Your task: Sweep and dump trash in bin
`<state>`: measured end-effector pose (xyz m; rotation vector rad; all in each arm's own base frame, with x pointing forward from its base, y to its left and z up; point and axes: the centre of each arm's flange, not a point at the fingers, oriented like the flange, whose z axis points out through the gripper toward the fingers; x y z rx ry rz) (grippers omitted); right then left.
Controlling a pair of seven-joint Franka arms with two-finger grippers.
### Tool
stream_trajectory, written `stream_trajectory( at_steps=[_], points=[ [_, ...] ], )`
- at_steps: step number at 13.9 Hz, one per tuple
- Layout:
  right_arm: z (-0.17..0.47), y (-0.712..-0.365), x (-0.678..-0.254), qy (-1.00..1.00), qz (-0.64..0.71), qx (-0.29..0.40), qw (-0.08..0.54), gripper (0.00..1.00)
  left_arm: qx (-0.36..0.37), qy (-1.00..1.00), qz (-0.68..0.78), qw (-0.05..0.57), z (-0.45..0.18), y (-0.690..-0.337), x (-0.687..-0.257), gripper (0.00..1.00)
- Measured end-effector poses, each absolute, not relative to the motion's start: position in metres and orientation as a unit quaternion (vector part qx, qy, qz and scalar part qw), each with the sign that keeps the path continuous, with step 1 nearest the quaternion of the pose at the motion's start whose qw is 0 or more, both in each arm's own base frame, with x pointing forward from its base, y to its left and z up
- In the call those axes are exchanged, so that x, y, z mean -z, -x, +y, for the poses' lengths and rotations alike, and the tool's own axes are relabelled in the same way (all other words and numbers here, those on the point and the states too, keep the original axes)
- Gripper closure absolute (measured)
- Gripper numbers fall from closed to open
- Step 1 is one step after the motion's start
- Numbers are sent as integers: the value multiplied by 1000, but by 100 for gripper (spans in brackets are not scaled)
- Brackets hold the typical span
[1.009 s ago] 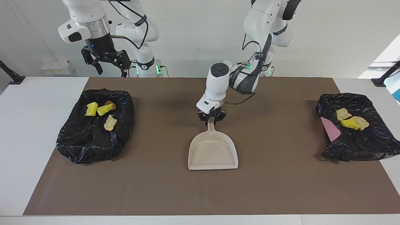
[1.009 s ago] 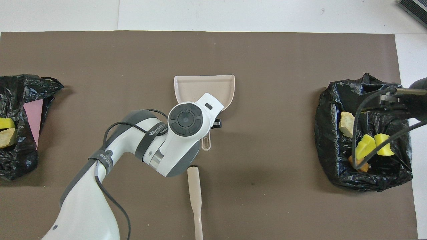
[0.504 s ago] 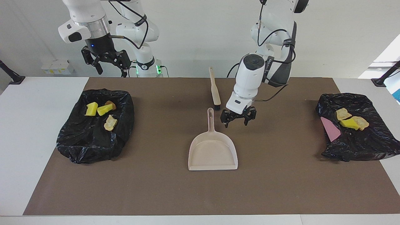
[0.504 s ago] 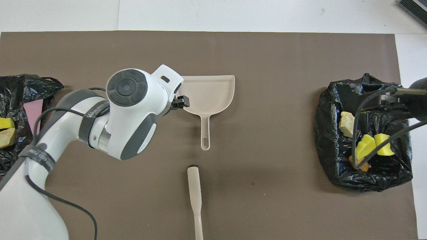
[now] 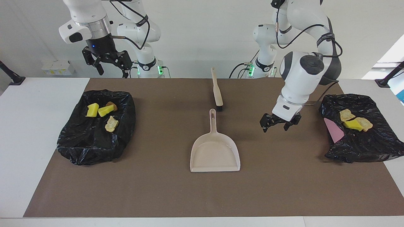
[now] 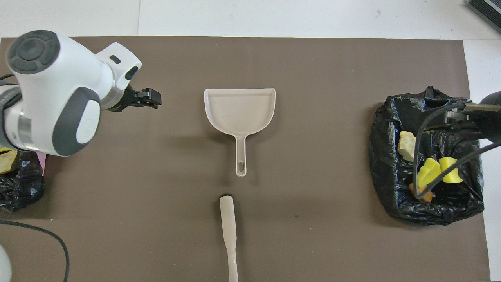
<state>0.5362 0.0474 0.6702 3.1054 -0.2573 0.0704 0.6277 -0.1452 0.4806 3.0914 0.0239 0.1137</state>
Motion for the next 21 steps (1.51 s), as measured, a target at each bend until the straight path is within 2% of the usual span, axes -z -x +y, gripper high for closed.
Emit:
stream_trajectory(
  at_steps=[5, 8, 21],
  points=[
    [47, -536, -670, -996, -83, -23, 12, 0, -39, -999, -22, 24, -62, -620, -525, 0],
    [47, -536, -670, -996, -83, -23, 12, 0, -44, -999, -13, 22, -34, -614, -541, 0],
    [47, -536, -670, -996, -83, -23, 12, 0, -19, -1000, -11, 21, -29, -607, -544, 0]
  ],
)
